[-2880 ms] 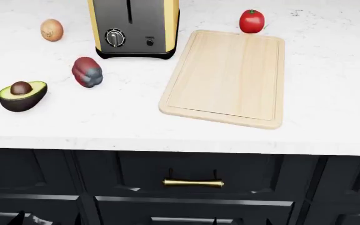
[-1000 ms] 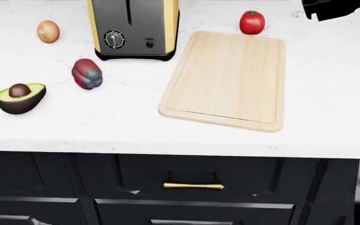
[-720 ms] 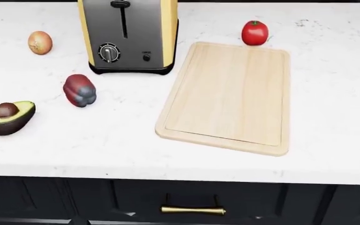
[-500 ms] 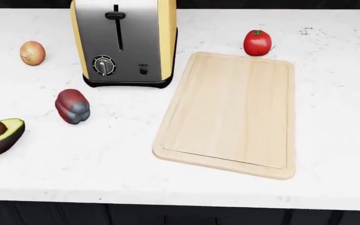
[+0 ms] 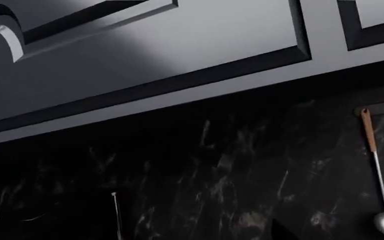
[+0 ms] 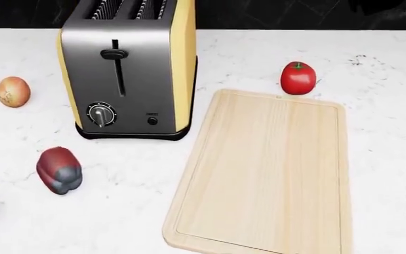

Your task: Place the avocado, onion, tomato and bell pepper on the cutting board.

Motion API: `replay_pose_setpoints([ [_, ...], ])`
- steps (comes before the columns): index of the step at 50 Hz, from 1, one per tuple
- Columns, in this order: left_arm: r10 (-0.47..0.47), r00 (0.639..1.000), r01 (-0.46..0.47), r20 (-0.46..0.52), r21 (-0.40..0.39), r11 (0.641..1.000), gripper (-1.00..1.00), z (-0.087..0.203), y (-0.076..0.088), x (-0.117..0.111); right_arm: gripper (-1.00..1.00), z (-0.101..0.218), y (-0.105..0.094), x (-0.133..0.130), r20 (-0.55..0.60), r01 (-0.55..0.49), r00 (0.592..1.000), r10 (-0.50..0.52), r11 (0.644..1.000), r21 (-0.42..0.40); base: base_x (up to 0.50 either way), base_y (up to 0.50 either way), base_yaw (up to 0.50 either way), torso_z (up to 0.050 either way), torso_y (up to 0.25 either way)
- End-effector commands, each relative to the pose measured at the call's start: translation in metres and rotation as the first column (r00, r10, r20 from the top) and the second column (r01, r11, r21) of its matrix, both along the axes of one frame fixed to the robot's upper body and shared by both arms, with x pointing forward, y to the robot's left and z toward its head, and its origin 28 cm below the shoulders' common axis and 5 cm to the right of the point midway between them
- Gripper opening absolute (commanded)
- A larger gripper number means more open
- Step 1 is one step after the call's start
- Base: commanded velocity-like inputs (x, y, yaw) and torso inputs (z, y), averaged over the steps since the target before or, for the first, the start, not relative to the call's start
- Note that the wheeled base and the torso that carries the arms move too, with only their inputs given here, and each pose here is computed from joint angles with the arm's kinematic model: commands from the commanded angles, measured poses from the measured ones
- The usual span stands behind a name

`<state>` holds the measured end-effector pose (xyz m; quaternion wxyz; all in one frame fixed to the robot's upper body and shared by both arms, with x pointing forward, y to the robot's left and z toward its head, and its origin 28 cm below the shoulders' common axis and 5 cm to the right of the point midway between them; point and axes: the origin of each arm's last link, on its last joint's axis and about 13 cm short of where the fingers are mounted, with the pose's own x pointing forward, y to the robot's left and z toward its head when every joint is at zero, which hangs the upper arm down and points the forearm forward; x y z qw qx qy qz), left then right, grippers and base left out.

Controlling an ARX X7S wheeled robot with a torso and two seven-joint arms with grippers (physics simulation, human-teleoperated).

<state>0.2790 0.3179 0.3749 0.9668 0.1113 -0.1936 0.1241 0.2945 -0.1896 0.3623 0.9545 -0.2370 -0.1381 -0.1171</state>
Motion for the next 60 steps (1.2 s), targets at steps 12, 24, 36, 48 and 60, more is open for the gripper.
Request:
replay_pose_setpoints([
  [12,-0.016,1.000,0.016,-0.010,-0.031,0.999,1.00,0.000,0.006,-0.001,1.00,-0.008,0.005,0.001,-0.013,-0.031,0.999,0.031,1.000,0.006,0.36,0.00,0.00,0.000,0.000],
  [24,-0.007,1.000,0.007,-0.010,-0.029,1.000,1.00,0.001,0.007,-0.007,1.00,-0.012,0.003,-0.002,-0.017,-0.032,0.999,0.032,0.999,0.020,0.36,0.01,0.00,0.000,0.001],
  [36,-0.028,0.991,0.015,-0.130,-0.095,0.995,1.00,-0.004,0.015,-0.015,1.00,-0.014,0.003,-0.003,-0.004,-0.047,0.999,0.047,0.999,0.022,0.00,0.00,0.00,0.000,0.001],
  [48,-0.002,0.937,-0.044,-0.350,-0.121,0.992,1.00,-0.020,0.032,-0.014,1.00,-0.016,0.004,0.000,-0.016,-0.046,0.999,0.047,0.999,0.016,0.00,0.00,0.00,0.000,0.000],
  [60,-0.010,0.868,-0.082,-0.496,-0.163,0.983,1.00,-0.031,0.041,-0.030,1.00,-0.022,0.000,0.003,-0.023,-0.043,0.999,0.043,0.999,0.031,0.00,0.00,0.00,0.000,0.000],
])
